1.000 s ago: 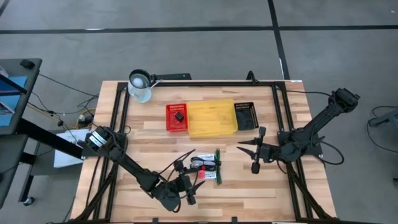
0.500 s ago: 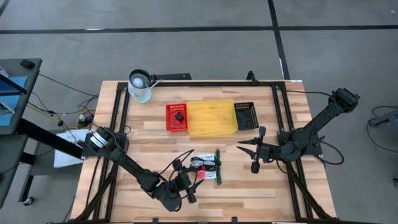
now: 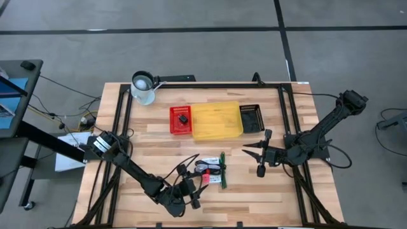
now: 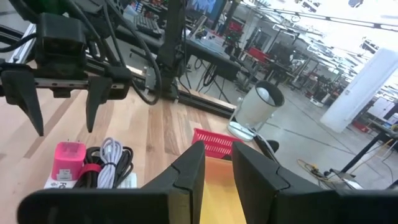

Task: Pick and place items into bin
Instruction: Put the pink charger adapter into the red bin

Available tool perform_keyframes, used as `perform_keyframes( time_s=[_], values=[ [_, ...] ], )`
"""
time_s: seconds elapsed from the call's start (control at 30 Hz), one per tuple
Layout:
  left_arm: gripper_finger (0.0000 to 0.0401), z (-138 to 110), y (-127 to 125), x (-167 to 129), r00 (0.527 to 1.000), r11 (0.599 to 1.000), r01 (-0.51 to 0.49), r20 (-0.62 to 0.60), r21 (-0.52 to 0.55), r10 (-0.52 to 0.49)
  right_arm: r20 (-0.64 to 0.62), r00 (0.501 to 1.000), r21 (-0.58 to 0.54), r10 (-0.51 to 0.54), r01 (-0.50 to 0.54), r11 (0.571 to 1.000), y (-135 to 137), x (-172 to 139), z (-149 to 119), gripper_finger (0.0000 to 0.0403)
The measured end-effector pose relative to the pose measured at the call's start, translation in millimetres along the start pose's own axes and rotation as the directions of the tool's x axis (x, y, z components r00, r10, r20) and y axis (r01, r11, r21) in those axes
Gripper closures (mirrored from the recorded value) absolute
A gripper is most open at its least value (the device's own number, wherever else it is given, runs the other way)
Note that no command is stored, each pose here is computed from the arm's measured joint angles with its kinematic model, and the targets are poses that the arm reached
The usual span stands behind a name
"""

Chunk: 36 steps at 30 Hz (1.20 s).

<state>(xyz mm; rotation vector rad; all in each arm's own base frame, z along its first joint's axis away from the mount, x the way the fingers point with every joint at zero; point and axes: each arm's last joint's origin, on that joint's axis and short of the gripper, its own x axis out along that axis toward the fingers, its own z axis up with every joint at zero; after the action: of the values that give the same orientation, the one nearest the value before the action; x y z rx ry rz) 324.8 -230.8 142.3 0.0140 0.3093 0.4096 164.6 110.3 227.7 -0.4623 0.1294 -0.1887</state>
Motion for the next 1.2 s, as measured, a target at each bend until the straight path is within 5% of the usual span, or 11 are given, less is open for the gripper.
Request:
perform_keyframes(
  time_s=[0.4, 1.2],
  values=[
    [0.0166, 0, 5, 11, 0.996, 0.995, 0.063, -0.060, 0.082, -0.058, 0.001, 1.000, 0.001, 0.000, 0.000, 1.000, 0, 0, 0, 0.0326],
    [0.0166, 2, 8, 13, 0.999, 0.993, 0.030, -0.045, 0.118, -0.024, 0.001, 1.000, 0.000, 0.000, 0.000, 1.000, 0, 0, 0, 0.0326]
  ],
)
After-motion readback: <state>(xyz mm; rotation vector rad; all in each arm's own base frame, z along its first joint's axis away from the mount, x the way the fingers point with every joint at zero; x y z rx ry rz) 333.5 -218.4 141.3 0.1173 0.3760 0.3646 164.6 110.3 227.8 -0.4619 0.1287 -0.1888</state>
